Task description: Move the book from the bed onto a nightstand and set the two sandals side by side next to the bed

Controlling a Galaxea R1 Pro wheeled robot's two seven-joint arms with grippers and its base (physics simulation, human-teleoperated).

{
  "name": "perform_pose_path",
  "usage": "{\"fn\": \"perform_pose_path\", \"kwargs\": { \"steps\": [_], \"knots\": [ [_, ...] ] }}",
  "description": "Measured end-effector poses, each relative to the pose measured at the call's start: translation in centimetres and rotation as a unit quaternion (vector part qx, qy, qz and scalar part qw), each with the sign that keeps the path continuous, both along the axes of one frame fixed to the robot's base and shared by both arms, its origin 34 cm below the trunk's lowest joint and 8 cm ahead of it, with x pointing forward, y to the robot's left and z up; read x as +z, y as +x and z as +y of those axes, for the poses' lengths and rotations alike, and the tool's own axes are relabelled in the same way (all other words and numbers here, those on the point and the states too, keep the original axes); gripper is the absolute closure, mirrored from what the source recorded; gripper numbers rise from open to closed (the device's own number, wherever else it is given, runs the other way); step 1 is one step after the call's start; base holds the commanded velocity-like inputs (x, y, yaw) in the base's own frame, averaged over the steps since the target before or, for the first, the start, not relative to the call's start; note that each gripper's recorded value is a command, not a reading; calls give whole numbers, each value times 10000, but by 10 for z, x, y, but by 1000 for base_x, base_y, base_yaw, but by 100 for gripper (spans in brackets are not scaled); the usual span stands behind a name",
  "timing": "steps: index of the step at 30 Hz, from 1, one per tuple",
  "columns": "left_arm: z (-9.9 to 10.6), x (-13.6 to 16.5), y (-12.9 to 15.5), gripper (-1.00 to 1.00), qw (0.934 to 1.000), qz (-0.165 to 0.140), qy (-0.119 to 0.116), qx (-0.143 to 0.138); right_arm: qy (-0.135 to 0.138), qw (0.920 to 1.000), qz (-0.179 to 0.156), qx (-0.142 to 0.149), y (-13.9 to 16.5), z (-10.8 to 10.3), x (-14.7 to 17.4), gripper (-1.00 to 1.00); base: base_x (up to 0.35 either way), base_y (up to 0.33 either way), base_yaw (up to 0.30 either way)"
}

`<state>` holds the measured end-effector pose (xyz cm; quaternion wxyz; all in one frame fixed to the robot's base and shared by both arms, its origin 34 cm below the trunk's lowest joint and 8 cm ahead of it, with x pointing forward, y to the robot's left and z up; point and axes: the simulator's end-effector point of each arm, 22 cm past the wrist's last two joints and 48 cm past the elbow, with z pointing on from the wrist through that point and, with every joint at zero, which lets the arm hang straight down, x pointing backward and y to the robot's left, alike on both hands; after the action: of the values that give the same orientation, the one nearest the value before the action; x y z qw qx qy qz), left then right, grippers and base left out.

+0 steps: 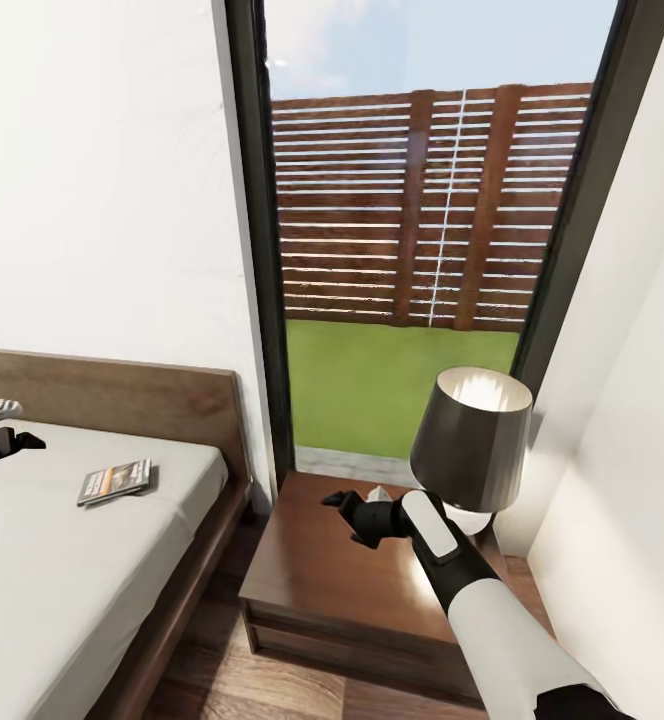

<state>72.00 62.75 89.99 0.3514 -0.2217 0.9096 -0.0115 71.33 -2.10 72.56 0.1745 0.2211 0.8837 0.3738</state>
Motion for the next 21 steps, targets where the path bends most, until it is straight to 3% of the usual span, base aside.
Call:
{"fn": "perform_pose_path", "kwargs": {
  "steps": [9, 21],
  "knots": [
    [0, 0, 0, -100, 10000, -9, -13, -3, -7, 10000, 14, 1, -1, 0, -1, -100, 98, 0, 41],
    [0, 0, 0, -100, 10000, -9, -13, 0, -1, 10000, 16, 11, -1, 0, -1, -100, 146, 55, 223]
  ]
}}
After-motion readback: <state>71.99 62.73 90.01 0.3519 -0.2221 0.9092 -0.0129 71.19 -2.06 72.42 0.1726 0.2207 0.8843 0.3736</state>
